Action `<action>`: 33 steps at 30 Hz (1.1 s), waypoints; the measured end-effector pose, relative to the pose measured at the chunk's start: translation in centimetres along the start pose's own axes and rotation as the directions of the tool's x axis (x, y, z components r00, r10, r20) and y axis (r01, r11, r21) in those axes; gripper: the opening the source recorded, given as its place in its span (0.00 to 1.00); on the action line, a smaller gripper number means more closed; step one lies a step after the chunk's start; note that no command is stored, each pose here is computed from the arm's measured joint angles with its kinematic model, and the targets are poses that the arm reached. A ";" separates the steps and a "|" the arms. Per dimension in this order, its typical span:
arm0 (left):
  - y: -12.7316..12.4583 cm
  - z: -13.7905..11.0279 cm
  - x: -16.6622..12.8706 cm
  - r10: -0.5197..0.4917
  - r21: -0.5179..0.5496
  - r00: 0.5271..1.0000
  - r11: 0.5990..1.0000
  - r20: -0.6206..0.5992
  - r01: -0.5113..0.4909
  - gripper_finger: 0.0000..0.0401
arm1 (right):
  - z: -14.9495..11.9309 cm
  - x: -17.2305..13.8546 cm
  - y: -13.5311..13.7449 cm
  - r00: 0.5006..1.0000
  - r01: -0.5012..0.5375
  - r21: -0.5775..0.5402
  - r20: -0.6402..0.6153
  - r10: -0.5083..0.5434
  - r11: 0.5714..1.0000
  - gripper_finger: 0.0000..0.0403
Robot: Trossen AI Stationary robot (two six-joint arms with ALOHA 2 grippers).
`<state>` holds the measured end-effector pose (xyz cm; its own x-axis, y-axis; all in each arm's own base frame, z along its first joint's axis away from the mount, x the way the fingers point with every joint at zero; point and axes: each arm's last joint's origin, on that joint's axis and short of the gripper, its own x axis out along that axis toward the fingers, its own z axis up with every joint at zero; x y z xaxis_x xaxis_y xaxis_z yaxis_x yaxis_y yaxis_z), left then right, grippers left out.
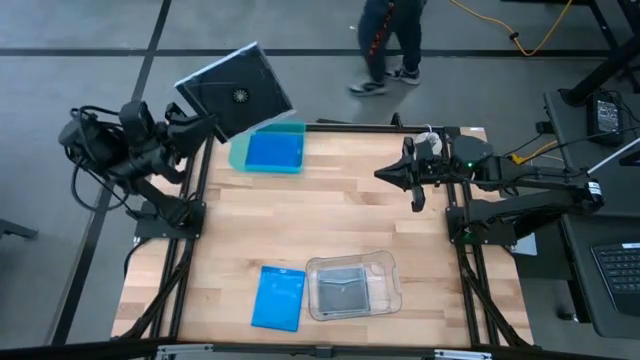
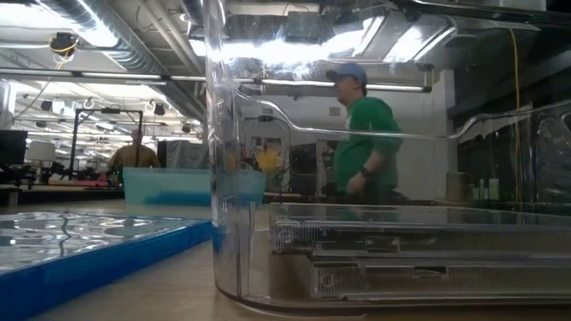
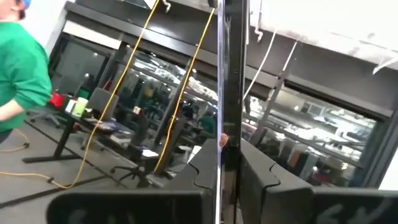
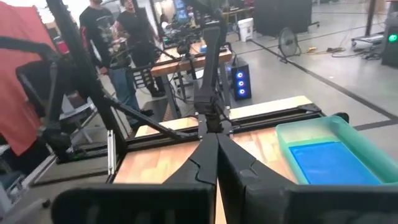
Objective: Pick & place jewel cases by type
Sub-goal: Put the black CD case into the transparent bin
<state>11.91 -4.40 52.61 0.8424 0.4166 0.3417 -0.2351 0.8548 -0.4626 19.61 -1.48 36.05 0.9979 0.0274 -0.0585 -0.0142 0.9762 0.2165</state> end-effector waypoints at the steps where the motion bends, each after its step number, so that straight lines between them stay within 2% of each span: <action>1: 0.0 0.0 0.0 0.000 0.003 1.000 1.000 -0.002 0.000 0.05 | 0.0 0.0 0.0 1.000 -0.010 -0.007 -0.004 0.010 1.000 0.02; 6: -0.4 -0.8 0.4 0.033 0.012 0.999 0.999 -0.018 -0.032 0.05 | 0.0 0.0 0.2 0.999 -0.053 -0.011 -0.013 0.053 0.999 0.02; 10: -1.1 -2.7 1.0 0.054 -0.021 0.995 0.998 -0.080 -0.056 0.05 | -0.1 0.0 0.3 0.996 -0.090 -0.010 -0.022 0.090 0.996 0.02; 13: -1.7 -4.9 1.6 0.085 -0.067 0.985 0.993 -0.148 -0.096 0.05 | -0.2 0.0 0.4 0.995 -0.094 -0.011 -0.037 0.094 0.995 0.02; 18: -3.3 -9.8 2.9 0.127 -0.154 0.957 0.973 -0.262 -0.171 0.05 | -0.7 0.0 0.8 0.990 -0.119 -0.075 -0.081 0.113 0.990 0.02; 21: -4.2 -12.6 3.7 0.119 -0.214 0.942 0.958 -0.314 -0.192 0.05 | -0.9 0.0 1.1 0.988 -0.136 -0.108 -0.089 0.126 0.985 0.02; 27: -5.9 -18.0 4.6 0.127 -0.322 0.910 0.908 -0.396 -0.267 0.05 | -1.0 0.0 1.6 0.984 -0.166 -0.177 -0.096 0.151 0.970 0.02; 33: -7.5 -23.4 4.2 0.125 -0.441 0.867 0.820 -0.482 -0.364 0.05 | -1.6 0.0 2.1 0.973 -0.200 -0.220 -0.158 0.167 0.955 0.02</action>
<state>28.52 -16.33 38.39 0.9348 0.3191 -0.1562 -0.2855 0.4130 -0.8648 19.47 0.88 34.89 0.9587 0.2242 -0.1750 -0.2270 0.9739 0.0043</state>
